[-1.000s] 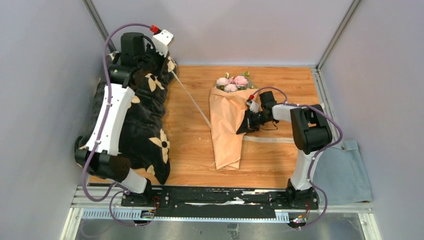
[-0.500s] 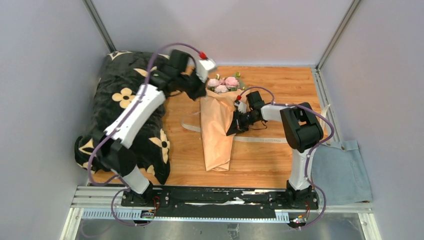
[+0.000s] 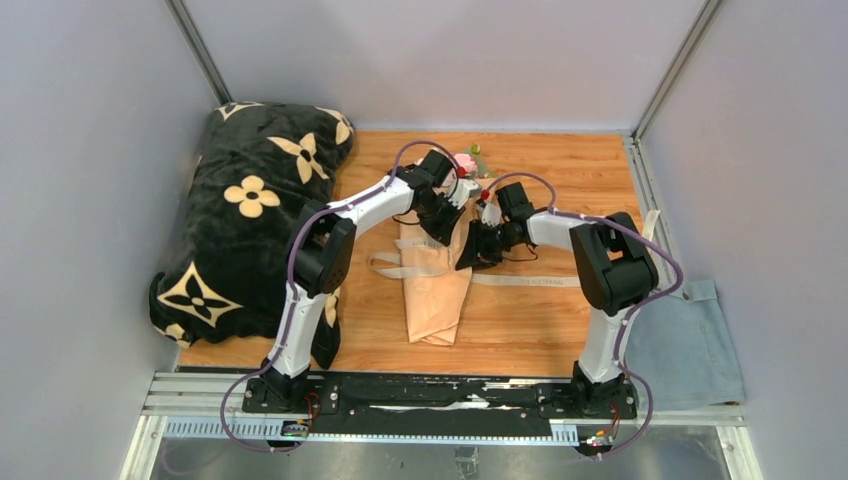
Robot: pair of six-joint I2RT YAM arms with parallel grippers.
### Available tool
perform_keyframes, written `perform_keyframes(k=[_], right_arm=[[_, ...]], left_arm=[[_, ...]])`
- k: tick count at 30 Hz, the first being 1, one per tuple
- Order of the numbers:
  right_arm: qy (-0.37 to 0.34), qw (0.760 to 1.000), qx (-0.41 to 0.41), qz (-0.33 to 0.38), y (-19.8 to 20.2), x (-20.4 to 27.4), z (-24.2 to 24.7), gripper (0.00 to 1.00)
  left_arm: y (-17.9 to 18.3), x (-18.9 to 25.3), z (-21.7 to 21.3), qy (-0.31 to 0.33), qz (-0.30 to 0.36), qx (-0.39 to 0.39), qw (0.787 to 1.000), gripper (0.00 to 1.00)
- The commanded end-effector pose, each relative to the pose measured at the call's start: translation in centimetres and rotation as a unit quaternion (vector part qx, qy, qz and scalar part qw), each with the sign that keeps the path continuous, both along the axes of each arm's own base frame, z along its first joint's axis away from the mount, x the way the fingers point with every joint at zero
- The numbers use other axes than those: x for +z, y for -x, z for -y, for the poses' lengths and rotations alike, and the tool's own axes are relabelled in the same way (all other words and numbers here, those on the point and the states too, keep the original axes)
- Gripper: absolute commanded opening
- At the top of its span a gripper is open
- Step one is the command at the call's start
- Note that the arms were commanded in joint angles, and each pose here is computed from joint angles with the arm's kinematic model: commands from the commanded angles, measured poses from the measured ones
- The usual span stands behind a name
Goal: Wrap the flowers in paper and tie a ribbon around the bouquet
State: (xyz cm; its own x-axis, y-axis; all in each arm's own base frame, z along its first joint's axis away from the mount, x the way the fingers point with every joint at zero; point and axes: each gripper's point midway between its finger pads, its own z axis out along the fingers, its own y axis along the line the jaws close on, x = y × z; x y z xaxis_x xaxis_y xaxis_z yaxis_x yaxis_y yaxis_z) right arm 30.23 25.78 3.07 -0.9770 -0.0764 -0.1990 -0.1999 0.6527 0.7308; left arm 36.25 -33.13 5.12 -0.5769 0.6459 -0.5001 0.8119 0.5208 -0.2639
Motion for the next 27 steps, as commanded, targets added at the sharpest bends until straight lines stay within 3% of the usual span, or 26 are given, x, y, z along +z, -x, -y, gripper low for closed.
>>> perform_keyframes(k=[1, 4, 8, 11, 14, 17, 18, 23, 27], right_arm=[[0.073, 0.996, -0.037, 0.047, -0.3, 1.7, 2.2, 0.34], [0.127, 0.986, -0.068, 0.08, -1.1, 3.6, 5.4, 0.4], [0.199, 0.96, -0.157, 0.122, -3.1, 6.6, 13.3, 0.48], [0.275, 0.917, -0.259, 0.131, -4.4, 7.5, 22.3, 0.55], [0.375, 0.844, -0.368, 0.109, -4.3, 7.2, 33.2, 0.62], [0.456, 0.784, -0.416, 0.07, -3.5, 6.6, 41.0, 0.66], [0.464, 0.774, -0.427, 0.055, -3.4, 6.2, 42.8, 0.68], [0.438, 0.784, -0.439, -0.007, -4.4, 3.1, 46.9, 0.69], [0.449, 0.775, -0.443, -0.031, -4.2, 1.2, 49.4, 0.69]], left_arm=[[-1.6, 0.0, 1.2, 0.018, 0.015, 0.019, 1.0, 0.0], [-1.4, -1.0, 1.1, 0.018, 0.014, 0.023, 0.999, 0.0], [-1.3, -1.8, 1.1, 0.022, 0.011, 0.03, 0.999, 0.0], [-1.1, -2.1, 1.2, 0.024, 0.005, 0.031, 0.999, 0.0], [-1.3, -2.0, 1.3, 0.028, 0.008, 0.03, 0.999, 0.0], [-1.2, -2.1, 1.4, 0.032, 0.006, 0.032, 0.999, 0.0], [-1.2, -2.2, 1.5, 0.032, 0.005, 0.032, 0.999, 0.0], [-1.4, -2.6, 1.6, 0.03, 0.004, 0.032, 0.999, 0.0], [-1.6, -2.4, 1.3, 0.024, 0.015, 0.031, 0.999, 0.0]])
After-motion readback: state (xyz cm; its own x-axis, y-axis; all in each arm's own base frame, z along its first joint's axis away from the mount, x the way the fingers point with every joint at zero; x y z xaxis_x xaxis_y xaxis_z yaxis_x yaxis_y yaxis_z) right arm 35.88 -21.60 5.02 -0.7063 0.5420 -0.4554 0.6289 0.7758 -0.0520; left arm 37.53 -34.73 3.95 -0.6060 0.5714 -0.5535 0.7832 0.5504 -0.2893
